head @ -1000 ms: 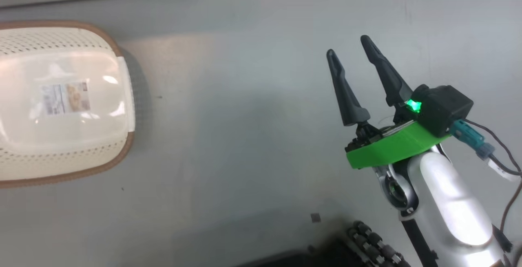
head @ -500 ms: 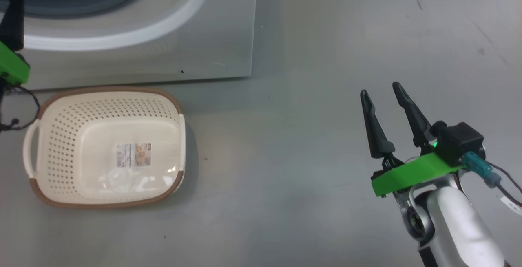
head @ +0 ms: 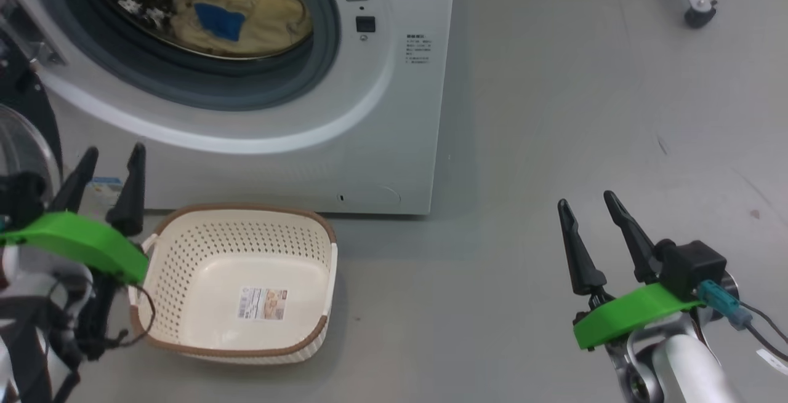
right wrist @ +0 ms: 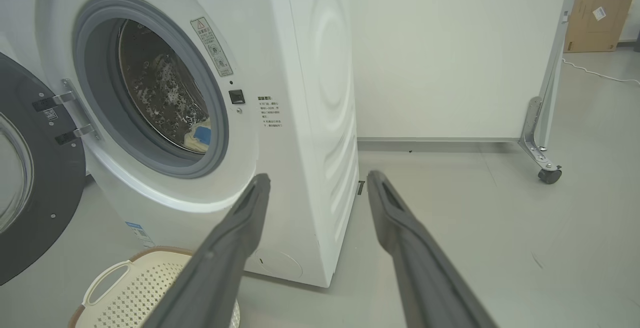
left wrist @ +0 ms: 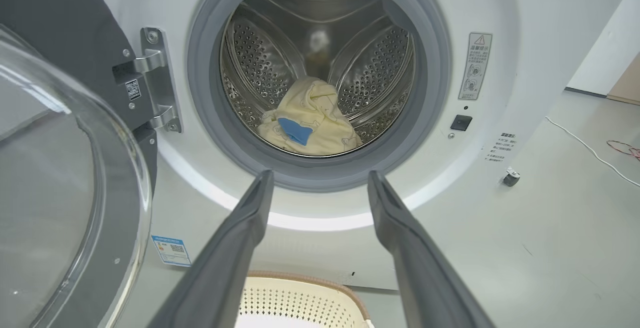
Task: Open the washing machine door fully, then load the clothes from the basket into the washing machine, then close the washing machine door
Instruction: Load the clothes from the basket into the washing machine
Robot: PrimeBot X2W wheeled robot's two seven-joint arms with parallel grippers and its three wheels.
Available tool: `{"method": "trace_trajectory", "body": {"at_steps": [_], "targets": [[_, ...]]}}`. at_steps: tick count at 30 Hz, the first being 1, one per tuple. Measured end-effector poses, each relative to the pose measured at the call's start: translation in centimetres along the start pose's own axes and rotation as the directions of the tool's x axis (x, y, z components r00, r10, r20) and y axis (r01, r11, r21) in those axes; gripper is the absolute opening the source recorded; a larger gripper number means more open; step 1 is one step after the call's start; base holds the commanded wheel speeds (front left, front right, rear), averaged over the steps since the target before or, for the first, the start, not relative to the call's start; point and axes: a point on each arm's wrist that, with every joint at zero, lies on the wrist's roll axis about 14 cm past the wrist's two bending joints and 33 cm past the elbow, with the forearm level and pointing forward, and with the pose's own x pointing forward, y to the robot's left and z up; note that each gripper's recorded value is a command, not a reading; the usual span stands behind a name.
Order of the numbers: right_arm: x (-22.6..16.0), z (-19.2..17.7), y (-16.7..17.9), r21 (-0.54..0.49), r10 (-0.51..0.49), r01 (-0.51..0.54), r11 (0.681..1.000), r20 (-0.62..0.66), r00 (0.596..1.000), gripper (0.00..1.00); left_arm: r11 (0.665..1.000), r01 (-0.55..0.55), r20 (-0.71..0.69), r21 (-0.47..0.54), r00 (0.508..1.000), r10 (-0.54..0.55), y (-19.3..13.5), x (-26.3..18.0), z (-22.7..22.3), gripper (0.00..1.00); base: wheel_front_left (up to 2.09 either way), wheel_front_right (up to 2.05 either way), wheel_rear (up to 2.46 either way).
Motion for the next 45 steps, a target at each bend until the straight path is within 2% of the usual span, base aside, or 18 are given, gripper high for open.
{"method": "trace_trajectory", "body": {"at_steps": [8,16,27,45], "targets": [[-1.9,1.6,1.7,-0.008,0.035,-0.035,0.999,0.039,0.999,1.00,0.997,-0.073,0.057,-0.023,0.996,0.075,-0.4,-7.4,-0.3,1.00,0.00,0.00,0.00],[-2.6,1.8,2.0,-0.001,0.039,-0.039,0.999,0.048,0.998,1.00,0.992,-0.114,0.093,-0.046,0.989,0.118,-1.8,-11.0,-1.7,1.00,0.00,0.00,0.00],[-3.4,1.7,1.6,0.016,0.017,-0.018,1.000,0.046,0.999,1.00,0.997,-0.076,0.130,0.001,0.989,0.075,-4.1,-12.1,-2.5,1.00,0.00,0.00,0.00],[-3.7,2.1,1.2,0.024,0.003,-0.004,1.000,0.057,0.998,1.00,0.996,-0.087,0.148,0.002,0.985,0.086,-4.3,-12.5,-3.2,1.00,0.00,0.00,0.00]]}}
